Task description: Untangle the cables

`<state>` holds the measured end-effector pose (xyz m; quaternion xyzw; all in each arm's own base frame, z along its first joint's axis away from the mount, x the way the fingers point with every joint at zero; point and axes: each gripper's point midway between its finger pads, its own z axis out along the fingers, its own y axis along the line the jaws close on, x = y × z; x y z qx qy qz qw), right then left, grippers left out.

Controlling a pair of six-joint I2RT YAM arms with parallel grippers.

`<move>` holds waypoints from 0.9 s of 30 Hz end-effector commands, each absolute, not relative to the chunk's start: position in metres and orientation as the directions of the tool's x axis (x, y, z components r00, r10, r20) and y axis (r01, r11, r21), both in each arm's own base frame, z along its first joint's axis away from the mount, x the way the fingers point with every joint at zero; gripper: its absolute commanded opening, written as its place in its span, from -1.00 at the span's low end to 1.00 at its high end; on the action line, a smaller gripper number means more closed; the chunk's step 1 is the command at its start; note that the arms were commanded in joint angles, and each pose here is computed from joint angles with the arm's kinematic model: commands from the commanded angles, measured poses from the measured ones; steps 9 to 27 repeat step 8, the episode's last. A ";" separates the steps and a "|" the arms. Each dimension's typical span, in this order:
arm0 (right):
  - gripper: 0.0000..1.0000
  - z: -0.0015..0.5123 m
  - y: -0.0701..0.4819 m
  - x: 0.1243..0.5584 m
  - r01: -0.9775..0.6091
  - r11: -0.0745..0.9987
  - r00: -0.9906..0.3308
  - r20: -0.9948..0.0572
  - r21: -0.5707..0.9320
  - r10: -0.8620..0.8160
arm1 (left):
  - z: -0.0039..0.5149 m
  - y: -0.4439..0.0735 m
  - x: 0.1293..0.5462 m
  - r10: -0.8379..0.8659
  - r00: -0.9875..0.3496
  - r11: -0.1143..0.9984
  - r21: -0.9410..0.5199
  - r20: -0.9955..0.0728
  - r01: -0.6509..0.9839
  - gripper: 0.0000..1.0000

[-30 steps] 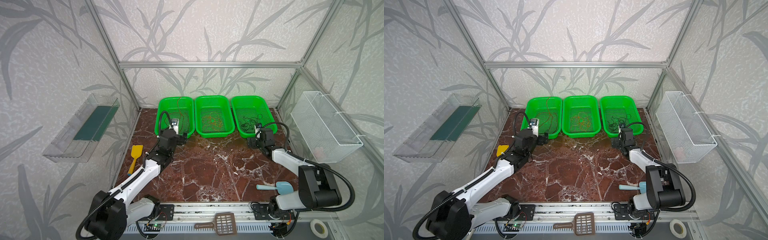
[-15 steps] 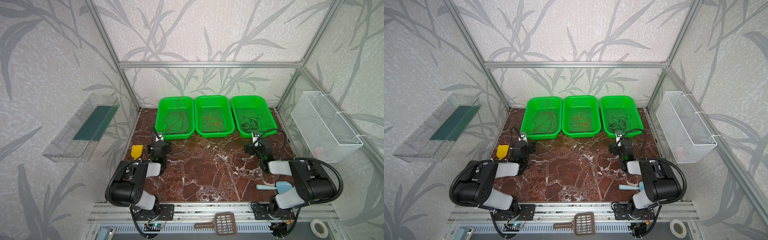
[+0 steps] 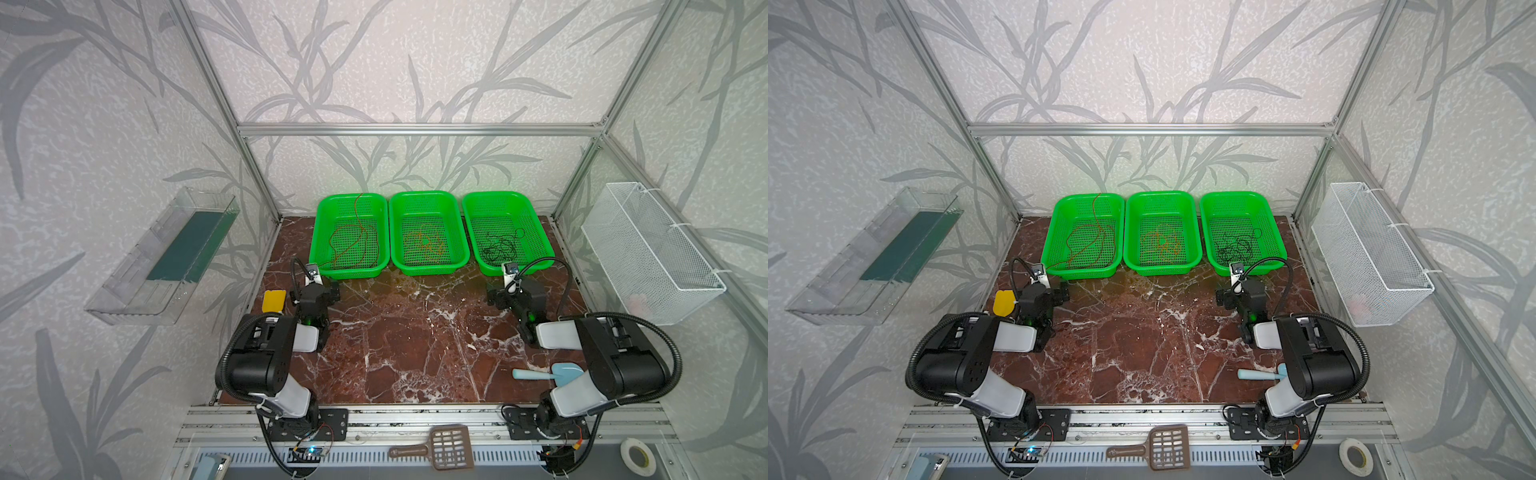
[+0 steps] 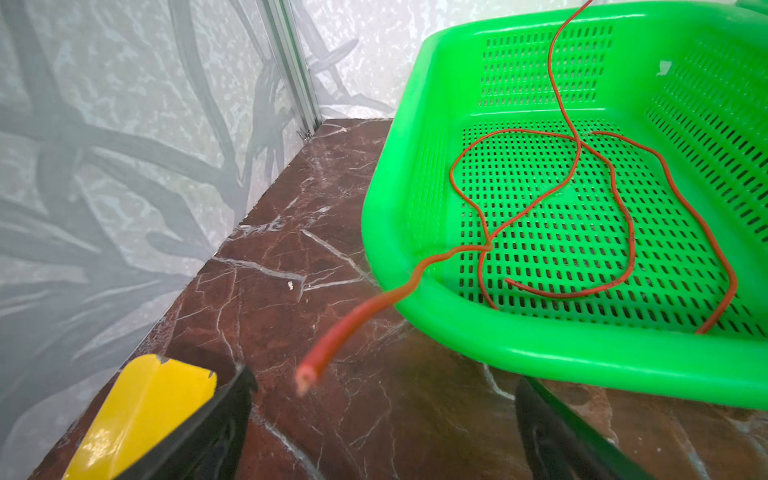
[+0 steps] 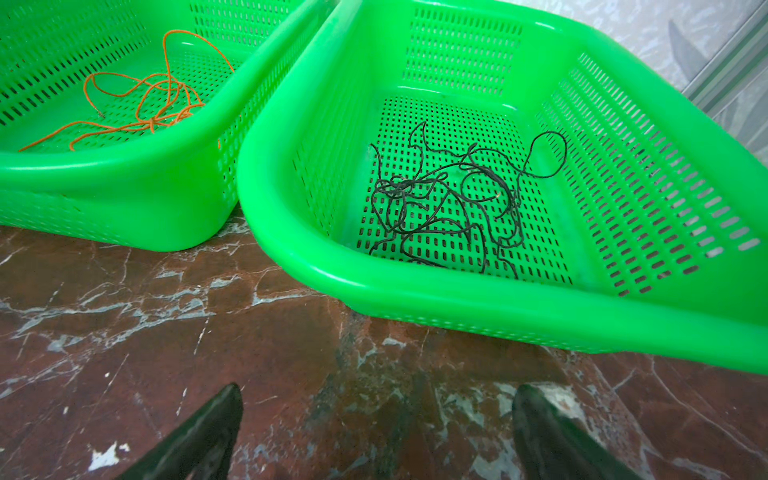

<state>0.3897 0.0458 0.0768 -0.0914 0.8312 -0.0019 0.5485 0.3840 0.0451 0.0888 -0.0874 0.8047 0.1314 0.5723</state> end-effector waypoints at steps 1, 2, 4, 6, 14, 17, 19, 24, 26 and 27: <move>0.98 0.090 0.046 0.396 -0.147 0.984 -0.350 -0.925 -0.101 -0.147 | 0.097 0.044 0.394 -0.017 -0.307 0.960 0.070 -0.951 -0.271 0.98; 0.98 0.090 0.046 0.396 -0.148 0.984 -0.351 -0.924 -0.103 -0.150 | 0.096 0.044 0.394 -0.024 -0.310 0.962 0.062 -0.951 -0.266 0.98; 0.98 0.090 0.046 0.396 -0.148 0.984 -0.351 -0.925 -0.101 -0.147 | 0.096 0.045 0.394 -0.025 -0.311 0.962 0.062 -0.950 -0.266 0.99; 0.98 0.090 0.046 0.396 -0.147 0.984 -0.351 -0.925 -0.102 -0.148 | 0.096 0.045 0.394 -0.027 -0.311 0.962 0.060 -0.950 -0.266 0.99; 0.98 0.090 0.044 0.397 -0.138 0.985 -0.353 -0.925 -0.099 -0.142 | 0.097 0.045 0.393 -0.024 -0.304 0.961 0.061 -0.953 -0.270 0.99; 0.98 0.090 0.044 0.397 -0.138 0.985 -0.353 -0.925 -0.099 -0.142 | 0.097 0.045 0.393 -0.024 -0.304 0.961 0.061 -0.953 -0.270 0.99; 0.98 0.090 0.044 0.397 -0.138 0.985 -0.353 -0.925 -0.099 -0.142 | 0.097 0.045 0.393 -0.024 -0.304 0.961 0.061 -0.953 -0.270 0.99; 0.98 0.090 0.044 0.397 -0.138 0.985 -0.353 -0.925 -0.099 -0.142 | 0.097 0.045 0.393 -0.024 -0.304 0.961 0.061 -0.953 -0.270 0.99; 0.98 0.090 0.044 0.397 -0.138 0.985 -0.353 -0.925 -0.099 -0.142 | 0.097 0.045 0.393 -0.024 -0.304 0.961 0.061 -0.953 -0.270 0.99; 0.98 0.090 0.044 0.397 -0.138 0.985 -0.353 -0.925 -0.099 -0.142 | 0.097 0.045 0.393 -0.024 -0.304 0.961 0.061 -0.953 -0.270 0.99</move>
